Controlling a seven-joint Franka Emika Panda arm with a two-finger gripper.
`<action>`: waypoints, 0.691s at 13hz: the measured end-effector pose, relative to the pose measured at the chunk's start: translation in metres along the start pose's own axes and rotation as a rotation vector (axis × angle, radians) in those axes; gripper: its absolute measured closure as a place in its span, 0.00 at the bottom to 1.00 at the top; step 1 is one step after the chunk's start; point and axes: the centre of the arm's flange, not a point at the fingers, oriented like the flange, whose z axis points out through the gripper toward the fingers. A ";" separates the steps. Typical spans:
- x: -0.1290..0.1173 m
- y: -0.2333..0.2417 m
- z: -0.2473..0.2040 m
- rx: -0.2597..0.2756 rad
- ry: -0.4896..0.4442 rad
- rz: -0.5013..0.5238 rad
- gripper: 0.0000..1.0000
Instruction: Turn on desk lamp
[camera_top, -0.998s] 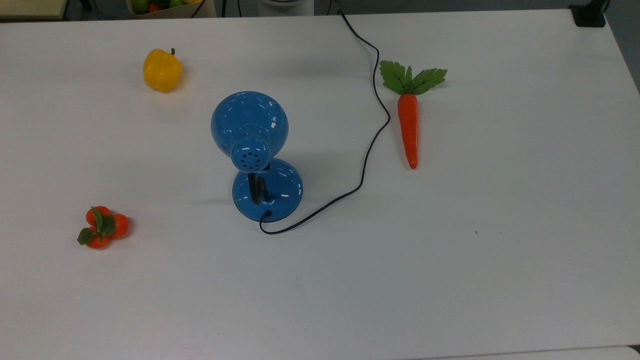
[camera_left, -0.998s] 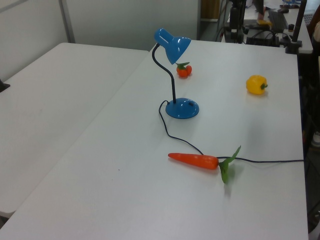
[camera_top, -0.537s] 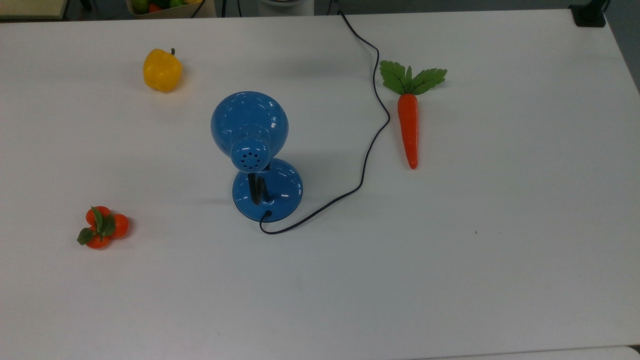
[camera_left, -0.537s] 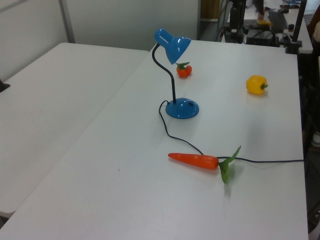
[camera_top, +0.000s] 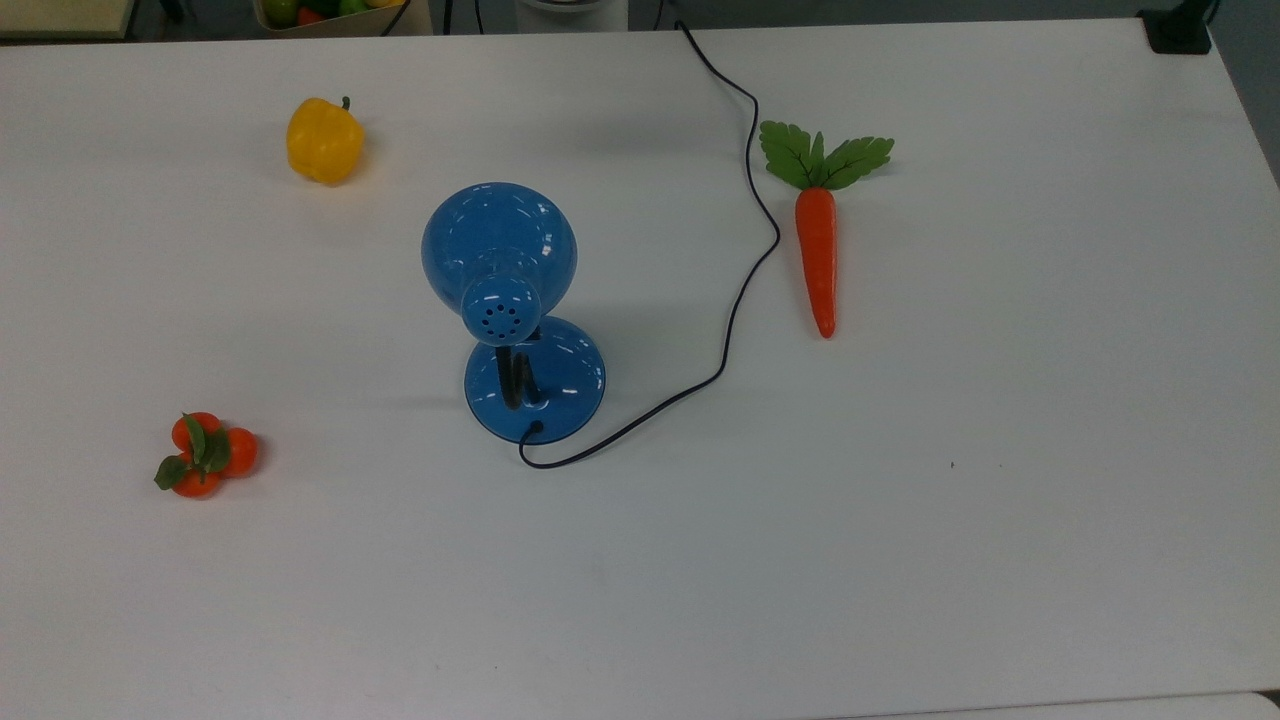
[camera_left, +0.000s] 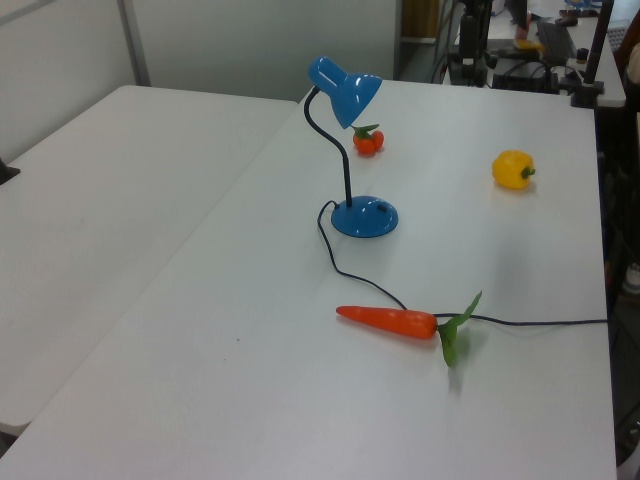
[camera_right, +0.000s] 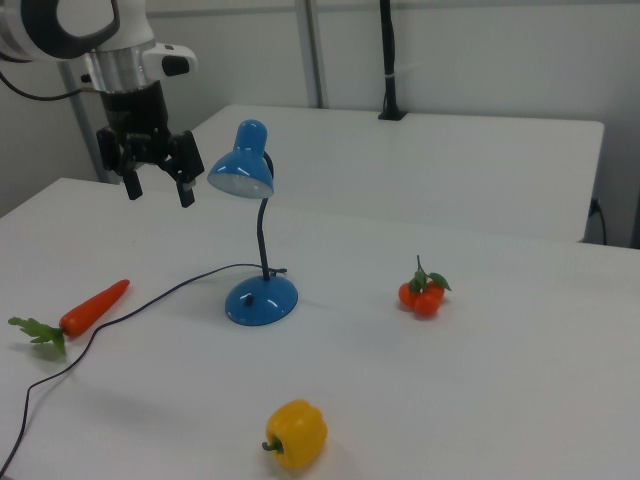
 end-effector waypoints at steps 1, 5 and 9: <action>0.000 0.000 0.000 0.000 0.000 0.000 0.00; 0.000 0.000 0.000 0.000 0.000 0.000 0.00; 0.000 0.000 0.000 0.000 0.000 0.000 0.02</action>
